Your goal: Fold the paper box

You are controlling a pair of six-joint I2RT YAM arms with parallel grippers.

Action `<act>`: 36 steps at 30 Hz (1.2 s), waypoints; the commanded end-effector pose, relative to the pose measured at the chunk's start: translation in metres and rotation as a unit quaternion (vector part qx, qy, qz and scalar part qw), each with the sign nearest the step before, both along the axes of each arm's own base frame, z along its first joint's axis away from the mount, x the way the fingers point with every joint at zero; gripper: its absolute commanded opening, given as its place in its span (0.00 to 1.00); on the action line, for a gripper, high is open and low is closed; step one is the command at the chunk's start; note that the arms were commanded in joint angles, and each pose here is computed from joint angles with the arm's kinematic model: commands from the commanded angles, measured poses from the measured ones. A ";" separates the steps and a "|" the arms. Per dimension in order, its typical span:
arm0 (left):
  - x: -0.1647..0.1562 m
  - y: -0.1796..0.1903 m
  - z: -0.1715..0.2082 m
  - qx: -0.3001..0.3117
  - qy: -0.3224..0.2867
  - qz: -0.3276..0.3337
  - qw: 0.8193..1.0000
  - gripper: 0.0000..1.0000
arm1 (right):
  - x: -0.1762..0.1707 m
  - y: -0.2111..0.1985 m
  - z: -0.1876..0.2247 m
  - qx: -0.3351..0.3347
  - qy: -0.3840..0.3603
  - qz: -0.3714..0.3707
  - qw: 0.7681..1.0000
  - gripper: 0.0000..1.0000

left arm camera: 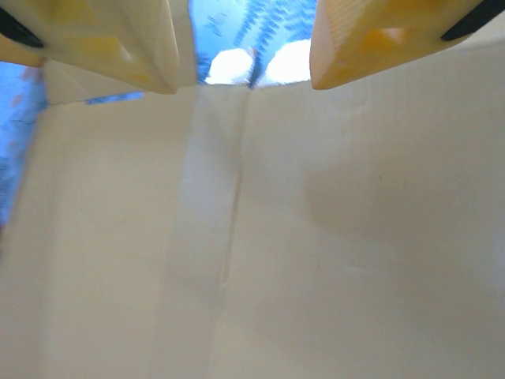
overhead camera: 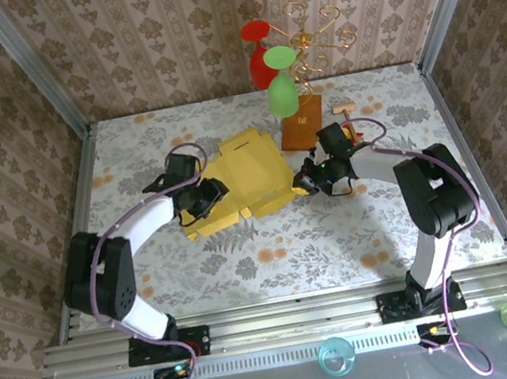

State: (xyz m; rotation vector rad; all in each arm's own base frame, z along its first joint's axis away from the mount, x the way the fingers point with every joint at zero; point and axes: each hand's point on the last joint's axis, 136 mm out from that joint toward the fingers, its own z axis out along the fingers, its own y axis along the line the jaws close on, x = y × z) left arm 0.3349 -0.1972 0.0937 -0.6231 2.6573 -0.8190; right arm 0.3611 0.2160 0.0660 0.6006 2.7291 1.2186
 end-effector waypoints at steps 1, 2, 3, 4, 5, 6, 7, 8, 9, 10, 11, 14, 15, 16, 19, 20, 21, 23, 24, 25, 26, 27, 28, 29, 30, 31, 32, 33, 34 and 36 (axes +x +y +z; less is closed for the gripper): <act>-0.015 0.000 0.028 -0.057 0.015 0.085 0.995 0.52 | 0.006 0.004 0.019 0.031 -0.005 -0.044 0.999 0.00; -0.020 -0.001 0.030 -0.081 0.028 0.116 0.990 0.52 | 0.007 0.005 0.021 0.037 -0.004 -0.052 0.998 0.00; -0.031 -0.009 0.031 -0.103 0.045 0.137 0.984 0.52 | 0.008 0.006 0.023 0.043 0.000 -0.061 0.997 0.00; -0.038 -0.015 0.031 -0.124 0.056 0.161 0.978 0.53 | 0.009 0.008 0.026 0.047 0.001 -0.067 0.997 0.00; -0.043 -0.021 0.031 -0.141 0.063 0.176 0.972 0.54 | 0.010 0.009 0.028 0.051 0.004 -0.072 0.996 0.00; -0.047 -0.029 0.031 -0.164 0.064 0.197 0.965 0.55 | 0.011 0.012 0.030 0.054 0.007 -0.076 0.996 0.00; -0.050 -0.036 0.031 -0.181 0.067 0.214 0.958 0.57 | 0.011 0.014 0.032 0.057 0.011 -0.080 0.995 0.00; -0.052 -0.042 0.031 -0.193 0.069 0.227 0.952 0.59 | 0.011 0.015 0.033 0.059 0.014 -0.084 0.995 0.00; -0.053 -0.049 0.029 -0.206 0.070 0.240 0.946 0.62 | 0.011 0.017 0.034 0.061 0.018 -0.090 0.994 0.00; -0.055 -0.055 0.027 -0.216 0.070 0.253 0.941 0.65 | 0.012 0.019 0.036 0.066 0.019 -0.094 0.993 0.00; -0.055 -0.060 0.026 -0.224 0.070 0.264 0.936 0.67 | 0.012 0.021 0.038 0.069 0.022 -0.096 0.993 0.00; -0.054 -0.069 0.018 -0.241 0.067 0.292 0.923 0.71 | 0.012 0.027 0.041 0.075 0.027 -0.099 0.992 0.00; -0.051 -0.071 0.015 -0.248 0.064 0.298 0.919 0.71 | 0.011 0.028 0.040 0.077 0.032 -0.101 0.991 0.00; -0.048 -0.073 0.014 -0.256 0.059 0.305 0.915 0.71 | 0.010 0.030 0.040 0.081 0.035 -0.103 0.991 0.00; -0.035 -0.074 0.014 -0.265 0.032 0.323 0.908 0.71 | 0.008 0.034 0.042 0.088 0.042 -0.108 0.989 0.00; -0.032 -0.074 0.012 -0.265 0.025 0.325 0.907 0.71 | 0.007 0.034 0.042 0.089 0.044 -0.111 0.989 0.00; -0.029 -0.076 0.013 -0.269 0.019 0.324 0.907 0.71 | 0.007 0.035 0.043 0.092 0.045 -0.114 0.988 0.00; -0.024 -0.080 0.009 -0.276 0.015 0.323 0.905 0.66 | 0.005 0.036 0.044 0.096 0.048 -0.118 0.987 0.00; -0.023 -0.083 0.008 -0.281 0.013 0.321 0.904 0.63 | 0.006 0.036 0.046 0.098 0.048 -0.121 0.987 0.00; -0.022 -0.085 0.007 -0.285 0.011 0.319 0.904 0.58 | 0.005 0.036 0.047 0.099 0.050 -0.123 0.986 0.00; -0.021 -0.086 0.006 -0.287 0.008 0.319 0.903 0.53 | 0.005 0.036 0.047 0.100 0.050 -0.124 0.986 0.00; -0.020 -0.085 0.006 -0.288 0.004 0.321 0.902 0.45 | 0.004 0.036 0.047 0.100 0.053 -0.127 0.985 0.00; -0.019 -0.085 0.008 -0.291 -0.003 0.321 0.901 0.37 | 0.004 0.035 0.048 0.101 0.053 -0.128 0.985 0.00; -0.018 -0.083 0.011 -0.291 -0.012 0.321 0.901 0.26 | 0.004 0.036 0.048 0.101 0.053 -0.129 0.985 0.00; -0.016 -0.081 0.014 -0.291 -0.021 0.321 0.901 0.11 | 0.004 0.036 0.049 0.102 0.053 -0.129 0.985 0.00; -0.016 -0.079 0.017 -0.291 -0.027 0.319 0.901 0.00 | 0.005 0.037 0.052 0.104 0.051 -0.128 0.985 0.00; -0.015 -0.077 0.020 -0.290 -0.032 0.317 0.903 0.00 | 0.006 0.036 0.055 0.106 0.045 -0.127 0.985 0.00; -0.014 -0.074 0.024 -0.291 -0.038 0.312 0.904 0.00 | 0.010 0.034 0.062 0.108 0.030 -0.128 0.985 0.06; -0.014 -0.072 0.028 -0.293 -0.043 0.305 0.905 0.00 | 0.014 0.031 0.071 0.109 0.009 -0.130 0.986 0.15; -0.014 -0.066 0.041 -0.300 -0.053 0.283 0.909 0.00 | 0.023 0.019 0.093 0.102 -0.043 -0.141 0.984 0.35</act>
